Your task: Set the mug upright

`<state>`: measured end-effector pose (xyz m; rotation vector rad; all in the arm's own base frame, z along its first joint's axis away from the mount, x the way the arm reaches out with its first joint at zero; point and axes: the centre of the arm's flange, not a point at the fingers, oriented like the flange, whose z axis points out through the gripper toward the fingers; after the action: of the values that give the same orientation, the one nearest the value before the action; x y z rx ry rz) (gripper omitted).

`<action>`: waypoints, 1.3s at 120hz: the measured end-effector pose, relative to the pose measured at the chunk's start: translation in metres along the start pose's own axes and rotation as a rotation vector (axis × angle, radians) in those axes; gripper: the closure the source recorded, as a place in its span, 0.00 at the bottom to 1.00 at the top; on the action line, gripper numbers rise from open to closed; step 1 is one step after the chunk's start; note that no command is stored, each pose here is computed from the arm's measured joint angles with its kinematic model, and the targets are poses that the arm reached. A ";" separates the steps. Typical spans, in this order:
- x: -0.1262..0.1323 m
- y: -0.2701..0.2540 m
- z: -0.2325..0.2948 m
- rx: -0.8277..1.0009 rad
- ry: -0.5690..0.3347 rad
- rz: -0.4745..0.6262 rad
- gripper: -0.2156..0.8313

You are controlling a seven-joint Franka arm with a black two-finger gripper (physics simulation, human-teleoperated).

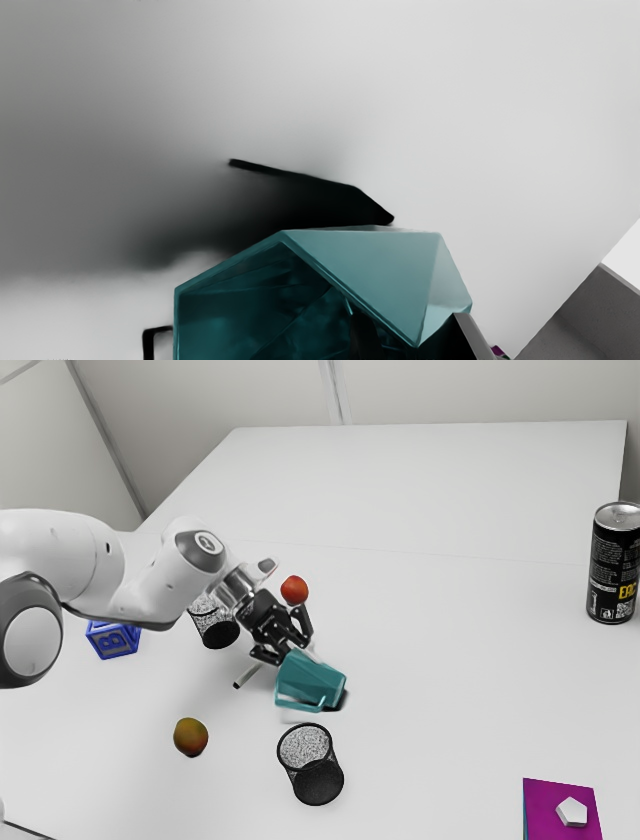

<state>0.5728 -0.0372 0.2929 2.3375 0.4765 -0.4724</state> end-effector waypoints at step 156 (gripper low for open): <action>-0.045 0.093 -0.010 0.646 0.337 0.467 0.96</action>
<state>0.5786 -0.1039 0.3725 3.0502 -0.1139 0.0097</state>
